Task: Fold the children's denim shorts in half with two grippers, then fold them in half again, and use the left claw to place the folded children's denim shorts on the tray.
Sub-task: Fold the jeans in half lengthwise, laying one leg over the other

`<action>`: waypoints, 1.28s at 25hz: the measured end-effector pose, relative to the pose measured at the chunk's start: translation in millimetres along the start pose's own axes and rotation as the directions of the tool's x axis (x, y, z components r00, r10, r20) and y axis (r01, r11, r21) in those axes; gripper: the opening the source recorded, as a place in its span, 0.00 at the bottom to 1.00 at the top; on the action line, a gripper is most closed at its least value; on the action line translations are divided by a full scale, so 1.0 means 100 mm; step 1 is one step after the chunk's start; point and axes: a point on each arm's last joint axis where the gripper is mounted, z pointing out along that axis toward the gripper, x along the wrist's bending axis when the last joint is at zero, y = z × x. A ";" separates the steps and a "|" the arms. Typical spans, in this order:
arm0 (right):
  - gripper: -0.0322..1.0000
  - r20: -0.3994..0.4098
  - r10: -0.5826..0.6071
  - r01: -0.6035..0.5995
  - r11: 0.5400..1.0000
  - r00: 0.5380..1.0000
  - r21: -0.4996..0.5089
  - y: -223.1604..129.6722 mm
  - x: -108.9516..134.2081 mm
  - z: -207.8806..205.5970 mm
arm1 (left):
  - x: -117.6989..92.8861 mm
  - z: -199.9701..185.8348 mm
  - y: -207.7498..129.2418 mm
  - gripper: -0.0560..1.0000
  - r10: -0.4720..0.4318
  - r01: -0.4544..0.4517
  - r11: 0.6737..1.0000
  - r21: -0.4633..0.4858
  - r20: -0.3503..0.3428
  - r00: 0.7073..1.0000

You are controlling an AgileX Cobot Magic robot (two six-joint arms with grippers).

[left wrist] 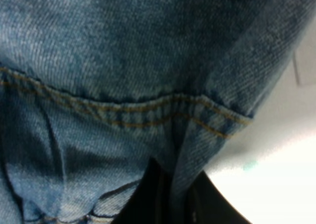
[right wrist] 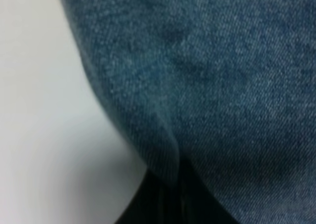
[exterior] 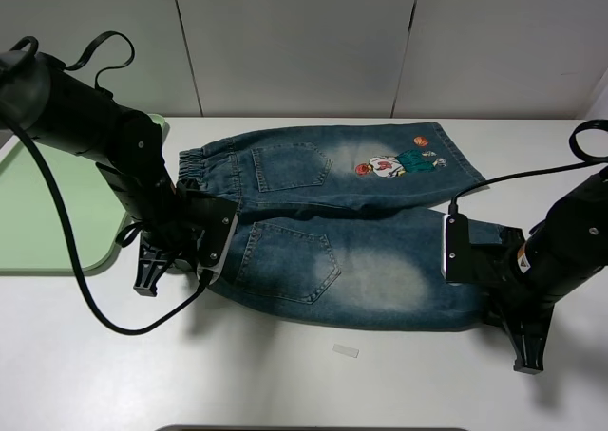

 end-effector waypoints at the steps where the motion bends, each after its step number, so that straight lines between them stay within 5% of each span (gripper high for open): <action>1: 0.00 0.001 -0.002 0.002 1.000 1.000 -0.001 0.00 0.00 0.00 | 0.00 0.00 0.00 0.08 -0.004 0.004 1.000 -0.002 0.000 1.000; 20: 0.00 0.032 0.024 -0.025 1.000 0.999 0.016 -0.09 0.04 -0.33 | -0.09 -0.14 0.00 0.08 -0.070 0.070 0.998 0.001 0.081 0.994; 25: 0.00 0.014 0.126 -0.126 0.992 0.992 -0.013 -0.10 0.08 -0.45 | -0.12 -0.32 -0.01 0.07 -0.184 0.184 0.983 0.007 0.081 0.980; 32: 0.00 0.011 0.231 -0.229 0.970 0.973 -0.087 -0.10 0.13 -0.63 | -0.23 -0.53 0.07 0.07 -0.188 0.187 0.982 0.018 0.111 0.976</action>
